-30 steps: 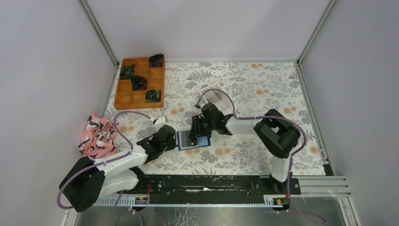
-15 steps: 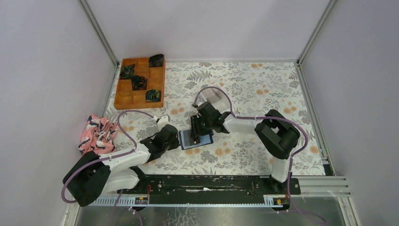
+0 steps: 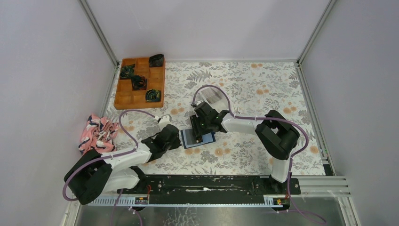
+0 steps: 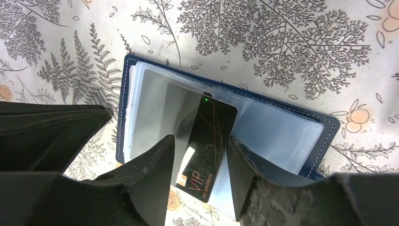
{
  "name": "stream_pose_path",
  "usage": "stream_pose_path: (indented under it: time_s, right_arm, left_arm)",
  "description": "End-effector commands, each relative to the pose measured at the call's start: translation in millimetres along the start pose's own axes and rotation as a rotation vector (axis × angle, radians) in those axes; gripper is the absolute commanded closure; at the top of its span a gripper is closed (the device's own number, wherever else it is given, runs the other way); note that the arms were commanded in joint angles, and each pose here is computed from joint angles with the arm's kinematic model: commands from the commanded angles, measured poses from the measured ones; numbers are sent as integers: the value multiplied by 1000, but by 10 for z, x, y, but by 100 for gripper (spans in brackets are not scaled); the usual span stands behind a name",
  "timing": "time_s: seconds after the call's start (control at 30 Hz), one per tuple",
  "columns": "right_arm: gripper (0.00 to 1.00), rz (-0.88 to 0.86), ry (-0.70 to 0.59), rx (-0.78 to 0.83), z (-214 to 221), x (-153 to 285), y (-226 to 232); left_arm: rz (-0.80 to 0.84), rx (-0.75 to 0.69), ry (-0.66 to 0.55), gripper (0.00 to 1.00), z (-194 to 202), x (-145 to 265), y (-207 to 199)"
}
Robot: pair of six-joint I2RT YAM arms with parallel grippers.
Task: Put the credit cards into the card holder
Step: Insert the credit card into the card holder.
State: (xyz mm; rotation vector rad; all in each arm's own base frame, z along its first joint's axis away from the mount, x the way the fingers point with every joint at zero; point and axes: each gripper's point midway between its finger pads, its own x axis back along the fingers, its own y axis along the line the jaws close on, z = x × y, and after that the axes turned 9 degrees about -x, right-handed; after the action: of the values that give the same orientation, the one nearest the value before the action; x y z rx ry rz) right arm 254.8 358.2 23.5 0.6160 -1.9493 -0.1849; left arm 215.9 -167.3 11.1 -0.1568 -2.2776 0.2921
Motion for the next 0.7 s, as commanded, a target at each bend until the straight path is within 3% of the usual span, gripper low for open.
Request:
stream_pose_path:
  time_s: [0.0,0.07,0.3,0.53,0.67]
  right_arm:
    - [46,37,-37,37,-130,72,28]
    - [40,40,-40,43,-136,81,35]
    - [39,25,-84,50,-209,155,79]
    - [50,56,-164,50,-323,270,26]
    - [63,63,-191,43,-346,295,-3]
  left_arm:
    - [4,-10,16,100,24,-17,-43]
    - [3,-10,15,100,20,-19,-44]
    - [4,-11,16,100,26,-22,-46]
    - [3,-11,16,100,30,-23,-46]
    - [3,-12,18,100,35,-26,-45]
